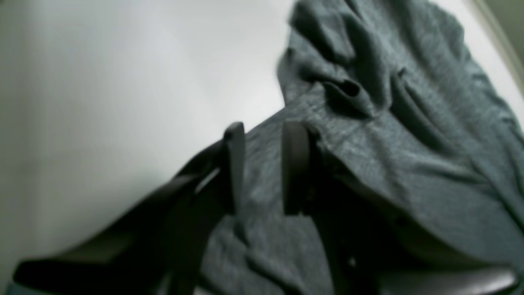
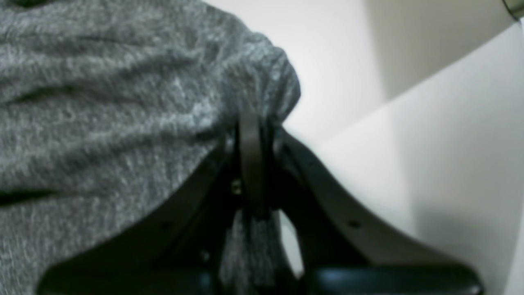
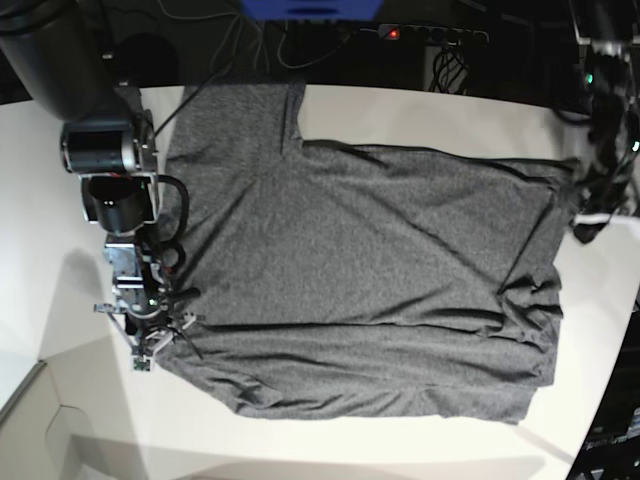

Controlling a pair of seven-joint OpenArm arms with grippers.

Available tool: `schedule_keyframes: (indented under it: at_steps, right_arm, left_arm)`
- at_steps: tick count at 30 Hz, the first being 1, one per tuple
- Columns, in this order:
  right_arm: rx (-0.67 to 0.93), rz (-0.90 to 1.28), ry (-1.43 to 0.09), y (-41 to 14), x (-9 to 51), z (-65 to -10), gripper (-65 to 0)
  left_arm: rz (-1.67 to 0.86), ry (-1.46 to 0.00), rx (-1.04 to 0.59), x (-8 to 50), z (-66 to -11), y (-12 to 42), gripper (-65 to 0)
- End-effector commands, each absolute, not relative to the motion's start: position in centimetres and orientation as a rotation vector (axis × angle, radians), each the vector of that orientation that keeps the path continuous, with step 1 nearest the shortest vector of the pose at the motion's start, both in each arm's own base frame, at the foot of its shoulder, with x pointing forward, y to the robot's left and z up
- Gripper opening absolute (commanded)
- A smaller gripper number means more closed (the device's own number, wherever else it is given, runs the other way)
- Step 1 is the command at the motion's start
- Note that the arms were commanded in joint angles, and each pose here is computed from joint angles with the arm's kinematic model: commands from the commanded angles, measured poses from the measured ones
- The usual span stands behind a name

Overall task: Layout the t-shirt on the table in an organized manner, then fold the t-shirt properly
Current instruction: 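Move the left gripper to the shirt corner and pull it outward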

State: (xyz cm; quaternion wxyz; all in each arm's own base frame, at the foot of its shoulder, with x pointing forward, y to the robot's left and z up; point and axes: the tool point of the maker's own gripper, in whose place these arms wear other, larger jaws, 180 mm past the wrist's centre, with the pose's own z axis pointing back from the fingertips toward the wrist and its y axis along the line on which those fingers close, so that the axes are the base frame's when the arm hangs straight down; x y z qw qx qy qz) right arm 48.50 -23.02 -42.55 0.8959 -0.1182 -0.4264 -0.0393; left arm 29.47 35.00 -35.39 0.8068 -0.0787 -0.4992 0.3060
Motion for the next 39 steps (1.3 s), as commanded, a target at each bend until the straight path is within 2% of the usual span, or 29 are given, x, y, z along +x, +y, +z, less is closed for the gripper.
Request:
schedule_keyframes:
  at_steps: [1,5,11,14,30,31,33,39]
  right_arm:
    - [-0.254,-0.098,-0.889,-23.4,49.2,-41.5,-64.2]
    - [-0.251,-0.097,-0.888,-23.2,49.2,-41.6,-64.2]
    - [-0.235,-0.093,-0.888,-22.2,49.3,-41.8,-64.2]
    - [-0.232,-0.091,-0.887,-22.1,49.2,-41.9,-64.2]
    - [-0.233,-0.092,-0.885,-22.2,49.2,-41.9,-64.2]
    - [-0.233,-0.092,-0.885,-22.2,49.2,-41.9,-64.2]
    - [-0.233,-0.092,-0.885,-22.2,49.2,-41.9,-64.2]
    - [-0.233,-0.092,-0.885,-22.2,49.2,-41.9,-64.2]
  left_arm:
    - [0.655,-1.11,-0.16,28.9,-33.8,35.8,-49.3]
    - [0.722,-1.048,-0.075,24.5,-35.7,37.2,-49.3]
    - [0.708,-1.005,0.028,23.0,-37.5,37.0,-49.3]
    - [0.708,-1.026,0.024,24.3,-37.1,36.9,-49.3]
    - [0.753,-0.93,-0.01,24.6,-41.0,36.4,-50.1]
    - [0.738,-0.924,-0.019,24.8,-41.2,35.8,-52.4]
    - [0.724,-0.917,-0.026,24.9,-41.4,35.3,-64.2]
    - [0.722,-0.919,-0.027,24.5,-41.1,35.3,-65.0]
